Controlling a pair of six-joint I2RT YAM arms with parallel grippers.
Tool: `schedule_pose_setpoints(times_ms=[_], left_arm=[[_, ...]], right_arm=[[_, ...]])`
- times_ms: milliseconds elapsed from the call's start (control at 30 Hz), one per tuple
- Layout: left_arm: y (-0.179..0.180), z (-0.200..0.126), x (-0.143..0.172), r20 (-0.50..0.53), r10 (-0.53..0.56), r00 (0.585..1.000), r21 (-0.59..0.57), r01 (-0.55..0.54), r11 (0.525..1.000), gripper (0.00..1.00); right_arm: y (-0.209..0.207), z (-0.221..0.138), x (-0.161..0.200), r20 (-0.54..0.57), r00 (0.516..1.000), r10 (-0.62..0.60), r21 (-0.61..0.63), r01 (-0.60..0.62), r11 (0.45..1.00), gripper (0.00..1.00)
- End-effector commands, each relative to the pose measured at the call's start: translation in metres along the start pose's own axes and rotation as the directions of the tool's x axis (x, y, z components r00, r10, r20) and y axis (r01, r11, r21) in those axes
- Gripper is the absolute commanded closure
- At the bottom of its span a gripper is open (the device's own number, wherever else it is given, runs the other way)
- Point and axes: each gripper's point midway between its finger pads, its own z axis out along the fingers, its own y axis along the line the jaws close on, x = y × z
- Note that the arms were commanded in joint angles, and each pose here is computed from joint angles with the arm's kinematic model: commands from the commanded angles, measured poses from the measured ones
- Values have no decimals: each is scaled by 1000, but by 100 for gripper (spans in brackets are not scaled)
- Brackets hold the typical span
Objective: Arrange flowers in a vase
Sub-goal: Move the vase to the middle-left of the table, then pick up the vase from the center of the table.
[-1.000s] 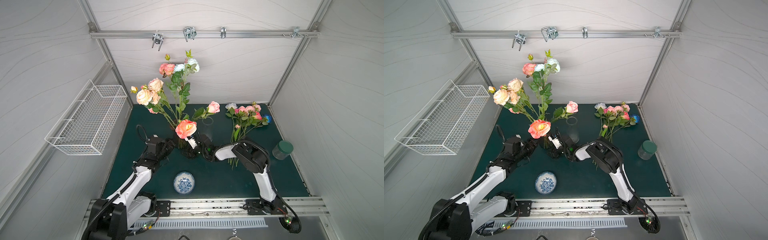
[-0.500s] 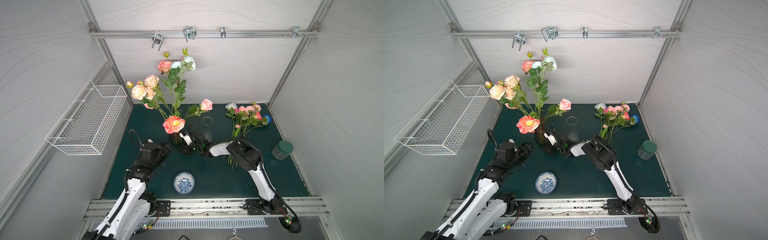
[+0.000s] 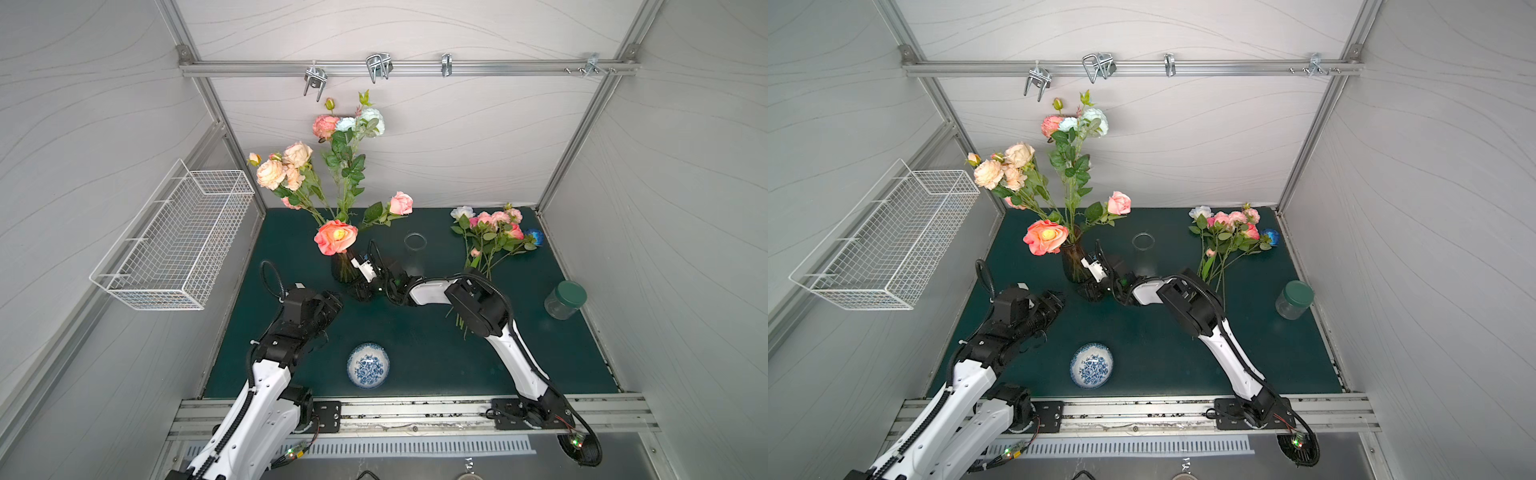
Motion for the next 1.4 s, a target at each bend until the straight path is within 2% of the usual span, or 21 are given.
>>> schedule_pose_setpoints(times_ms=[0,167,500,733,833,900,933,1133,1233,1367], left_arm=[[-16,-7,-13,45,21,999,39,-23,999,26],[-23,-12,-15,51,58,997,59,-61,996,24],[-37,-25,-10,24,108,994,112,-110,988,23],[-60,-35,4,3,209,978,171,-206,963,23],[-78,-38,16,1,298,955,200,-292,935,22],[-89,-40,26,-8,361,933,215,-351,912,21],[-92,-41,29,-9,390,921,215,-379,900,20],[-91,-52,31,5,443,897,226,-432,873,10],[-89,-57,32,15,440,898,238,-431,870,9],[-86,-62,31,18,438,899,235,-430,872,10]], right_arm=[[-16,3,22,-64,997,48,34,-46,998,39],[2,-19,23,-33,999,42,9,-42,999,29],[51,-83,21,18,998,57,-12,-57,998,25],[93,-157,38,46,995,84,17,-85,996,24],[95,-197,37,77,994,76,91,-83,992,21],[89,-227,23,121,991,59,170,-80,982,15],[83,-243,19,118,991,65,218,-89,972,1],[49,-313,-39,203,978,54,399,-133,907,1],[30,-330,-69,251,964,89,455,-198,868,1],[4,-331,-103,268,956,122,503,-247,828,8]])
